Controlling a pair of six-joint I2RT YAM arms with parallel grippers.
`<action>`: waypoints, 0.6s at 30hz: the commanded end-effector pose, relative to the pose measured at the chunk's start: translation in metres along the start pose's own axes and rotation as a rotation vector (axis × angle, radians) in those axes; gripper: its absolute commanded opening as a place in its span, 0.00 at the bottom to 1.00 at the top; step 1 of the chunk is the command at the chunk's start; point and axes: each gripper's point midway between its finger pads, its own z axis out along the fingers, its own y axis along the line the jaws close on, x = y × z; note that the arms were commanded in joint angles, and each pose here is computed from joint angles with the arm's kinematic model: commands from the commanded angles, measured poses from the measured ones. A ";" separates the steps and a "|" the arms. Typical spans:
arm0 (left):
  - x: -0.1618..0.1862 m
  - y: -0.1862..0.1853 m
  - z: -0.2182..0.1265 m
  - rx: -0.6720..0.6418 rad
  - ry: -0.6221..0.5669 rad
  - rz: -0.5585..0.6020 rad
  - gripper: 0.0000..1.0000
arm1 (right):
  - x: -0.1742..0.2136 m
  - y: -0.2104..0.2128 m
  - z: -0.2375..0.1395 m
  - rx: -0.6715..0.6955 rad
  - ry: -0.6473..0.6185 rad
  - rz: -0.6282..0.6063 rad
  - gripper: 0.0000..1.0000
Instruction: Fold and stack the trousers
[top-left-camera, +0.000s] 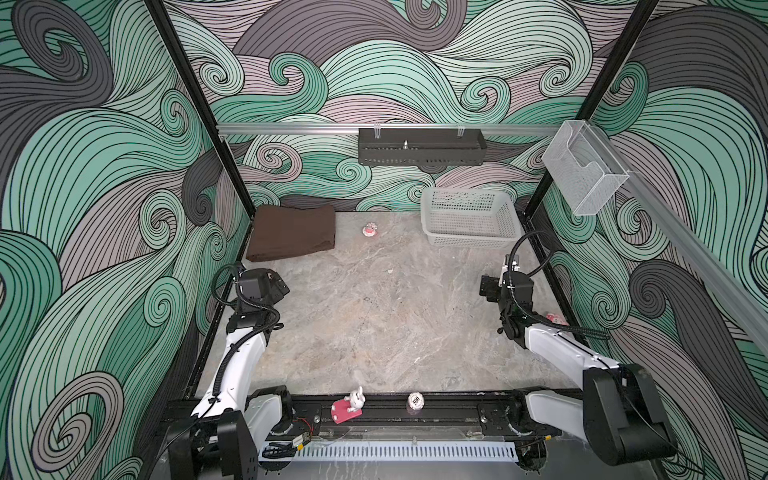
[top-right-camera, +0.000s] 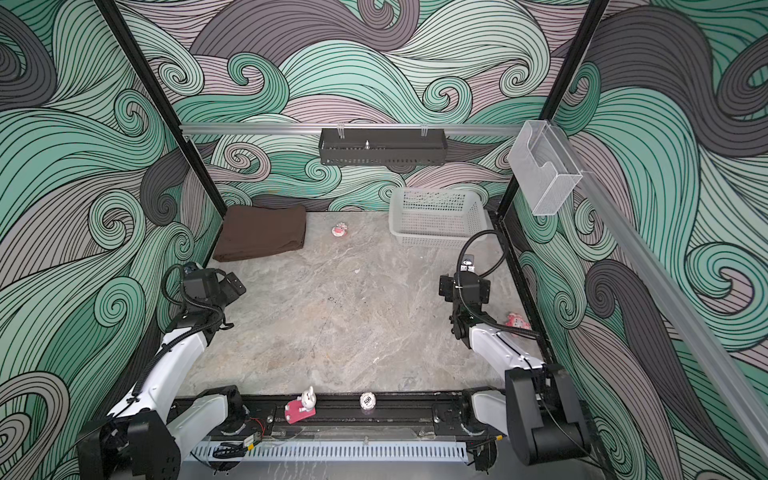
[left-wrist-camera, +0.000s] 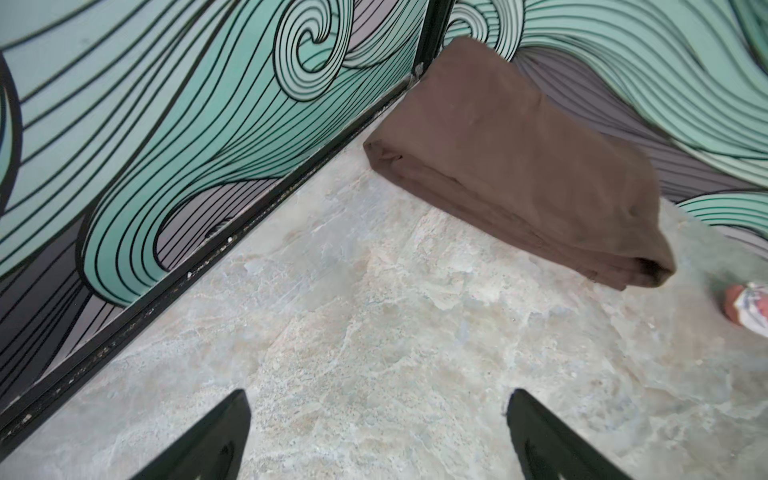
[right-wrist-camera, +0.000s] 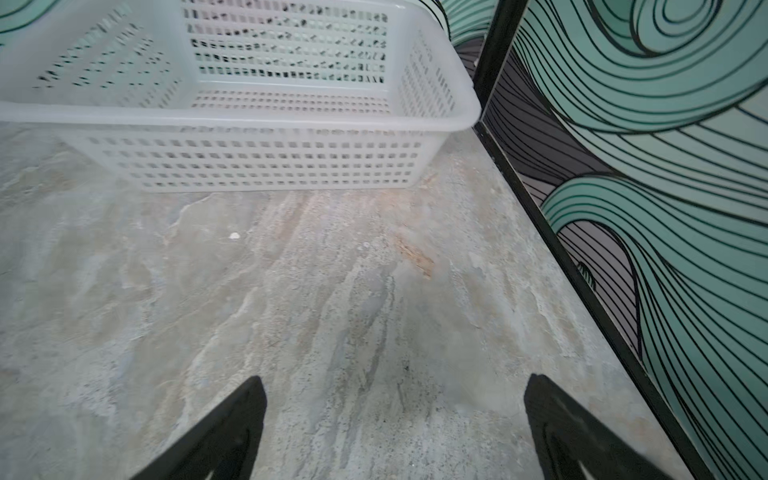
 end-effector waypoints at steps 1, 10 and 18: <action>-0.018 0.005 0.004 -0.020 -0.096 -0.031 0.99 | -0.003 -0.005 0.008 0.021 -0.056 0.059 0.99; -0.015 -0.007 0.031 0.031 -0.126 0.095 0.99 | -0.002 0.002 0.042 -0.019 -0.095 0.066 0.99; -0.013 -0.035 0.060 0.147 -0.131 0.083 0.98 | 0.006 0.012 0.040 -0.090 -0.134 0.053 0.99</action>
